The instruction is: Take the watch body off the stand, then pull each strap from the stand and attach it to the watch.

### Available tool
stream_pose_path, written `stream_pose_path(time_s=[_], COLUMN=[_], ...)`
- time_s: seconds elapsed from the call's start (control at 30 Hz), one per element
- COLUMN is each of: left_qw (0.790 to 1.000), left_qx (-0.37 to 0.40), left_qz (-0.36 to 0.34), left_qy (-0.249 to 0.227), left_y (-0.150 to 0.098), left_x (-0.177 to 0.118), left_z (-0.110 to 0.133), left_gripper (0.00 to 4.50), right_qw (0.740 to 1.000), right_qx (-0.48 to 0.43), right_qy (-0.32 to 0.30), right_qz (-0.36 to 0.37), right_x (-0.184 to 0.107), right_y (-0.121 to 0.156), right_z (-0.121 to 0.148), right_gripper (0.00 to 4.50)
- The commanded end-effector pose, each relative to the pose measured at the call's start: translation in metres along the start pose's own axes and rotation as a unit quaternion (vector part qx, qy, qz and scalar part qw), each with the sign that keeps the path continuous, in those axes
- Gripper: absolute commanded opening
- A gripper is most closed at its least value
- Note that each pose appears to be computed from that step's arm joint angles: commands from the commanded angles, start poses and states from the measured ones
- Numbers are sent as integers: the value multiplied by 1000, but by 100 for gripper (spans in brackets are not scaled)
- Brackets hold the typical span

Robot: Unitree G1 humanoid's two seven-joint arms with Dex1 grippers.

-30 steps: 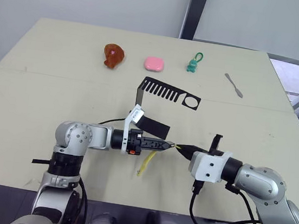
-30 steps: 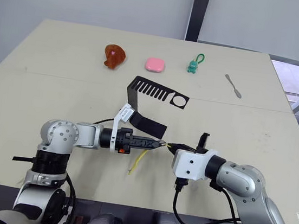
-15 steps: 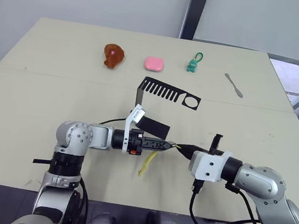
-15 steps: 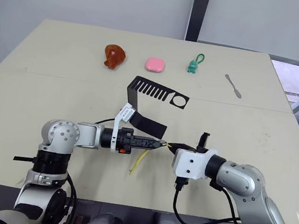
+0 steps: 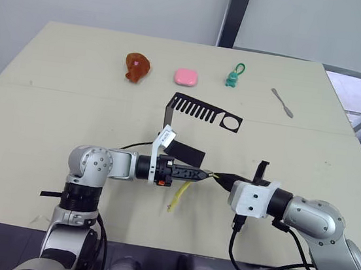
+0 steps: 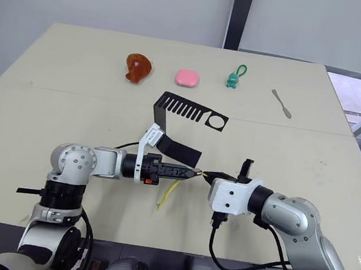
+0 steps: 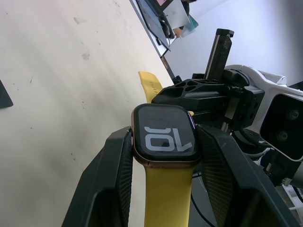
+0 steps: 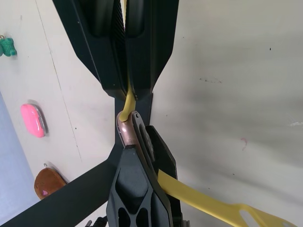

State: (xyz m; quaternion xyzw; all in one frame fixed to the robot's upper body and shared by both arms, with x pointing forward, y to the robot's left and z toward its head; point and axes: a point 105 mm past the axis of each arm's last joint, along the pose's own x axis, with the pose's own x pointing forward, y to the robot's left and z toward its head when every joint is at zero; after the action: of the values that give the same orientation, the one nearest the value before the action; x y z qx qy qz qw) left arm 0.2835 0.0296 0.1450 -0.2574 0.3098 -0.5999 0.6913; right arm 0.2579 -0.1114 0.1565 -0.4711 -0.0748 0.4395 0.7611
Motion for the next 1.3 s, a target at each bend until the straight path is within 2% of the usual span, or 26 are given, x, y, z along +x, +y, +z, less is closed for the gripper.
stream_pose_path(time_s=[0.03, 1.3], left_qw=[999, 999], left_qx=[23, 27], left_qz=[-45, -43], left_qy=[8, 8], left_y=[-19, -20], left_x=[10, 8], left_z=[3, 4], left_gripper=[157, 157], right_qw=[1000, 999], right_qx=[-13, -13], right_qy=[-24, -23], right_qz=[-15, -20], right_x=[1, 2], right_y=[-5, -4], right_z=[13, 12], right_gripper=[0, 0])
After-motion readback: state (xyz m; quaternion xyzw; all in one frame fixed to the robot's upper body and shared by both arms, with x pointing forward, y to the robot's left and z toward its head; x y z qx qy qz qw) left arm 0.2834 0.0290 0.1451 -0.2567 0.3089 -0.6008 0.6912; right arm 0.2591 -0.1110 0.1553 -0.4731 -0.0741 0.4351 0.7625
